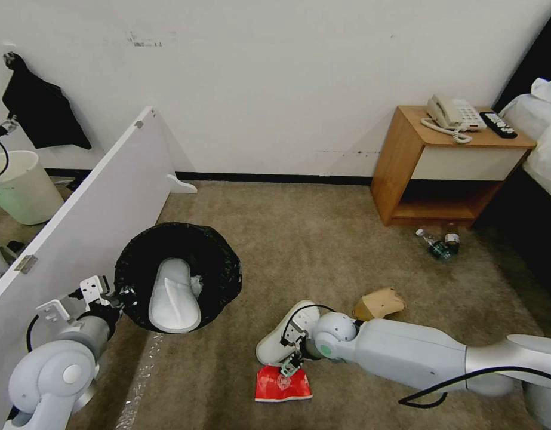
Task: Pick up the trash bin, then pick up the garbage from the floor and place it into the trash bin.
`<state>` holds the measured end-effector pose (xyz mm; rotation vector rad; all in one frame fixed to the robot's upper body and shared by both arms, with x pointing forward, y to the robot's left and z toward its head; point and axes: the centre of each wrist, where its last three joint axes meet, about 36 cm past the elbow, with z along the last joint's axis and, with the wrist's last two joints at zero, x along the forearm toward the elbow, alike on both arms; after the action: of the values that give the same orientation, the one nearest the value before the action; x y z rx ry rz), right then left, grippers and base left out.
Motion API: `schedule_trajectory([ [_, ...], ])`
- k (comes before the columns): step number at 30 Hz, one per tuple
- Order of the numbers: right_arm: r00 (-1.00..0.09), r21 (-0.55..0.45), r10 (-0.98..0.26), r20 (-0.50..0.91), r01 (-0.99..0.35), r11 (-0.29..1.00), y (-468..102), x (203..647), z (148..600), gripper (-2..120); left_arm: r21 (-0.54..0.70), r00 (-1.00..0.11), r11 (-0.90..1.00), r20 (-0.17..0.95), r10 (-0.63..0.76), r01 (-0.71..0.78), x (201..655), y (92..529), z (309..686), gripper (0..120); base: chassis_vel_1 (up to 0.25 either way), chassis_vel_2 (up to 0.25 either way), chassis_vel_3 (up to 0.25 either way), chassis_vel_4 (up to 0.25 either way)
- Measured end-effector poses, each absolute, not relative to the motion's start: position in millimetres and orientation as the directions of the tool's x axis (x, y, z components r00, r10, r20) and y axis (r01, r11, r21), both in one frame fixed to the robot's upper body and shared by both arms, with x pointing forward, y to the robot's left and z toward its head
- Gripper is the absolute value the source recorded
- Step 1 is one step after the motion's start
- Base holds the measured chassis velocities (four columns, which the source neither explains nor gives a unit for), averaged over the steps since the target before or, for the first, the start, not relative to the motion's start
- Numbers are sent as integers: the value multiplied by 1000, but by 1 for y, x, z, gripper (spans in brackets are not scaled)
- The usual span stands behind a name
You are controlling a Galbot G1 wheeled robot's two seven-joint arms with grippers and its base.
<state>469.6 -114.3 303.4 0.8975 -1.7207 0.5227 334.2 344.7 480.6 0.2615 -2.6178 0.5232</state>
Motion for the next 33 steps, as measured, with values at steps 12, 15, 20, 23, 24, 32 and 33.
schedule_trajectory([
  [12, -140, 86, -322, 936, -799, 595, -96, 472, 306, 100, -323, -879, 906, 467, -98, -273, 331, 346, 480, 0, 0, 0, 0, 0],
  [15, -140, 83, -320, 937, -802, 592, -92, 472, 304, 100, -322, -880, 905, 464, -104, -277, 330, 348, 481, 0, 0, 0, 0, 0],
  [20, -138, 82, -320, 937, -806, 587, -89, 470, 302, 100, -324, -881, 904, 460, -107, -279, 328, 351, 483, 0, 0, 0, 0, 0],
  [23, -131, 87, -321, 938, -806, 586, -86, 467, 299, 100, -326, -882, 902, 458, -109, -281, 327, 352, 484, 0, 0, 0, 0, 0],
  [24, -129, 89, -320, 939, -805, 586, -85, 465, 298, 100, -327, -882, 902, 458, -109, -281, 327, 352, 485, 0, 0, 0, 0, 0],
  [32, -124, 93, -319, 940, -804, 588, -81, 460, 293, 100, -329, -882, 901, 458, -109, -283, 325, 351, 484, 0, 0, 0, 0, 0],
  [33, -123, 95, -320, 939, -804, 587, -79, 459, 293, 100, -329, -882, 901, 458, -109, -282, 325, 351, 485, 0, 0, 0, 0, 0],
])
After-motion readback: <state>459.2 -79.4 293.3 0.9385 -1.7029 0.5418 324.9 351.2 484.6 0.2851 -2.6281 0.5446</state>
